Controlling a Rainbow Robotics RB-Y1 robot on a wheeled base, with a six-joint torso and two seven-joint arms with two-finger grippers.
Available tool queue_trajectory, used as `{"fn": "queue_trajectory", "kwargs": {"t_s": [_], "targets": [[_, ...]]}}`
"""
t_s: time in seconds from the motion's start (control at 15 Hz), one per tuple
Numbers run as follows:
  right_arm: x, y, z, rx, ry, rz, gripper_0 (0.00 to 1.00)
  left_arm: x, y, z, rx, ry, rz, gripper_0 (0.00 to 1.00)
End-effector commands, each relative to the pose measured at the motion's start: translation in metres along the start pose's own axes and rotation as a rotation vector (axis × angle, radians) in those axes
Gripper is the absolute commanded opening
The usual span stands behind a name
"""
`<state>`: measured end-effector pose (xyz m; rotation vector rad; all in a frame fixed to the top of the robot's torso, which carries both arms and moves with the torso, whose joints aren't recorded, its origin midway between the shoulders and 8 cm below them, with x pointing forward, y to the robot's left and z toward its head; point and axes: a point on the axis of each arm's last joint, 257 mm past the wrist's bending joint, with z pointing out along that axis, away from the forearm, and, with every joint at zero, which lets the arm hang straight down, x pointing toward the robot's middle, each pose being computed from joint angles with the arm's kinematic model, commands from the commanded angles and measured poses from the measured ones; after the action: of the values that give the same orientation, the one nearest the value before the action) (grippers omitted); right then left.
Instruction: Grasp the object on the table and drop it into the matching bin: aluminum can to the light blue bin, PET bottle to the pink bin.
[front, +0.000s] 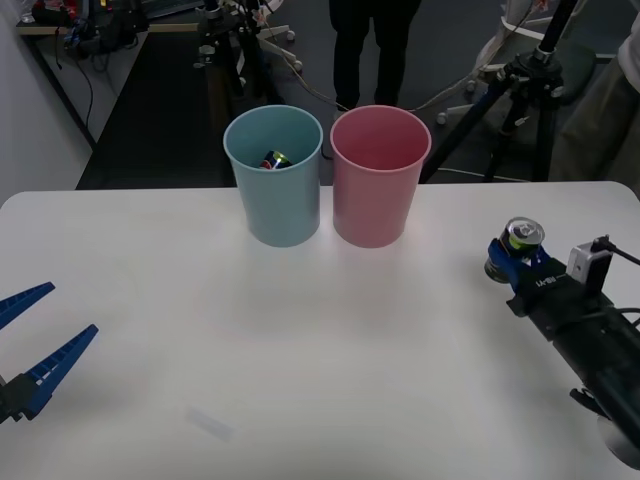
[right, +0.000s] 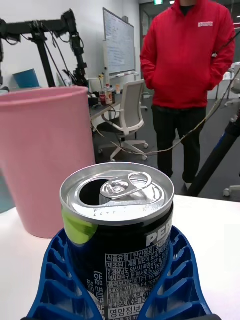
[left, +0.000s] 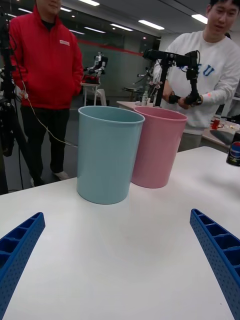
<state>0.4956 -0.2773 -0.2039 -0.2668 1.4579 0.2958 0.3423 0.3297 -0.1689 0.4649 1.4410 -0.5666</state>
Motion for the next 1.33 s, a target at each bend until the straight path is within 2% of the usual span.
{"fn": "queue_trajectory", "kwargs": {"t_s": [0.07,0.33,0.6,0.93,1.0,1.13,1.33], "targets": [[-0.03,0.02,-0.011,-0.049,-0.03,0.023,0.0,0.0,0.0,0.0,0.0,0.0,0.0,1.0],[-0.067,0.054,-0.02,-0.13,-0.053,0.03,0.0,0.0,0.0,0.0,0.0,0.0,0.0,1.0],[-0.111,0.111,-0.018,-0.249,-0.095,0.039,0.0,0.0,0.0,0.0,0.0,0.0,0.0,1.0],[-0.152,0.169,-0.004,-0.362,-0.158,0.033,0.0,0.0,0.0,0.0,0.0,0.0,0.0,1.0],[-0.157,0.177,0.0,-0.374,-0.172,0.034,0.0,0.0,0.0,0.0,0.0,0.0,0.0,1.0],[-0.168,0.19,0.016,-0.372,-0.197,-0.002,0.0,0.0,0.0,0.0,0.0,0.0,0.0,1.0],[-0.181,0.212,0.041,-0.387,-0.234,0.035,0.0,0.0,0.0,0.0,0.0,0.0,0.0,1.0]]}}
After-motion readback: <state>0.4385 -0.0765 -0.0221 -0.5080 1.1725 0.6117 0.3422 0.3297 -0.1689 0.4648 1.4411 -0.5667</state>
